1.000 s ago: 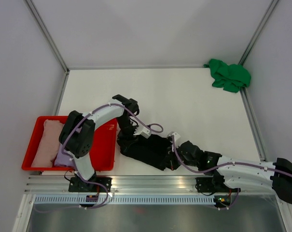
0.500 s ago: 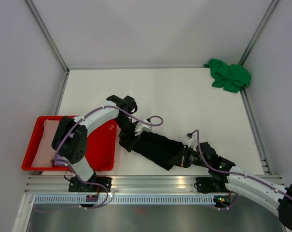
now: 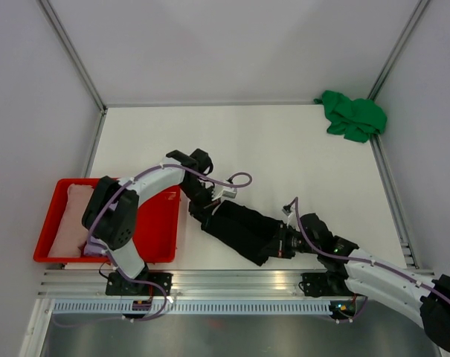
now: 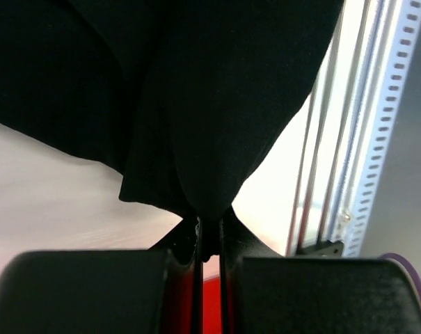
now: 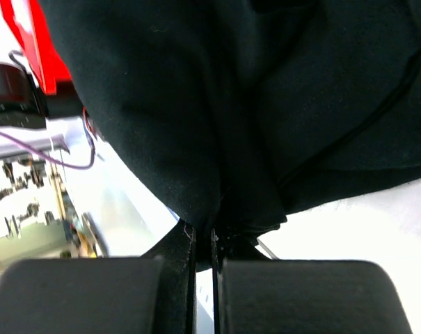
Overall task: Roll the t-shirts
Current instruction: Roll the tshirt
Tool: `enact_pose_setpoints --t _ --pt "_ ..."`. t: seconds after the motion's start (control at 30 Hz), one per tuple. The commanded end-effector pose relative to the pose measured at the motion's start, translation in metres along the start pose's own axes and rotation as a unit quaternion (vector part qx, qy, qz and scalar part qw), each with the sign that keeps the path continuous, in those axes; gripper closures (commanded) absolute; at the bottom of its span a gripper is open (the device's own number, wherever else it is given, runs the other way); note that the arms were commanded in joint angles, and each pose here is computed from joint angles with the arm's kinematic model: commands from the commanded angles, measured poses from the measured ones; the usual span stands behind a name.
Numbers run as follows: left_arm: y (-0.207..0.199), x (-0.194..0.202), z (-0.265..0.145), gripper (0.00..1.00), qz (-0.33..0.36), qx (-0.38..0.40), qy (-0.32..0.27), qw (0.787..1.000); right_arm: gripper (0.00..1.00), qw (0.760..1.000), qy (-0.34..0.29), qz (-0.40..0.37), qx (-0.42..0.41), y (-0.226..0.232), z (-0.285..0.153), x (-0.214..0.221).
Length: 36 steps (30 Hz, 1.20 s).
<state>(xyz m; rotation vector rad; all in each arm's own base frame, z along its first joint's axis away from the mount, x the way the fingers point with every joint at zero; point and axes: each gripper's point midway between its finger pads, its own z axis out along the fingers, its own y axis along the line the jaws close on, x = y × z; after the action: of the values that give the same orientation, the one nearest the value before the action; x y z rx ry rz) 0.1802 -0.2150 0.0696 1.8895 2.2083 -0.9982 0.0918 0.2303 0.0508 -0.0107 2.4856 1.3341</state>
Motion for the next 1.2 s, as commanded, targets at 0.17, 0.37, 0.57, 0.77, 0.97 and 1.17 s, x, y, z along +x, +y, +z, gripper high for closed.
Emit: enact_pose_setpoints --t 0.17,0.37,0.57,0.77,0.97,1.17 --pt "-0.074 0.033 -0.010 0.98 -0.041 0.109 0.027 0.993 1.00 0.995 0.072 0.038 -0.056 0.029 -0.004 0.017" --pt "-0.026 0.021 -0.002 0.81 -0.100 0.023 0.011 0.995 1.00 0.993 0.058 0.104 -0.021 0.009 0.000 0.008" --pt "0.021 0.013 -0.001 0.64 -0.164 -0.058 0.021 0.985 1.00 0.987 0.053 0.153 -0.003 -0.004 -0.003 -0.004" --pt "0.038 -0.026 -0.045 0.35 -0.085 -0.168 -0.050 0.981 1.00 0.981 0.042 0.188 0.015 -0.016 -0.007 -0.012" --pt "0.020 -0.046 -0.066 0.21 0.086 -0.243 -0.024 0.966 1.00 0.976 0.037 0.216 0.018 -0.023 -0.006 -0.017" --pt "-0.009 -0.065 -0.035 0.00 0.338 -0.277 0.007 0.899 1.00 0.971 0.011 0.241 0.009 -0.024 -0.008 -0.032"
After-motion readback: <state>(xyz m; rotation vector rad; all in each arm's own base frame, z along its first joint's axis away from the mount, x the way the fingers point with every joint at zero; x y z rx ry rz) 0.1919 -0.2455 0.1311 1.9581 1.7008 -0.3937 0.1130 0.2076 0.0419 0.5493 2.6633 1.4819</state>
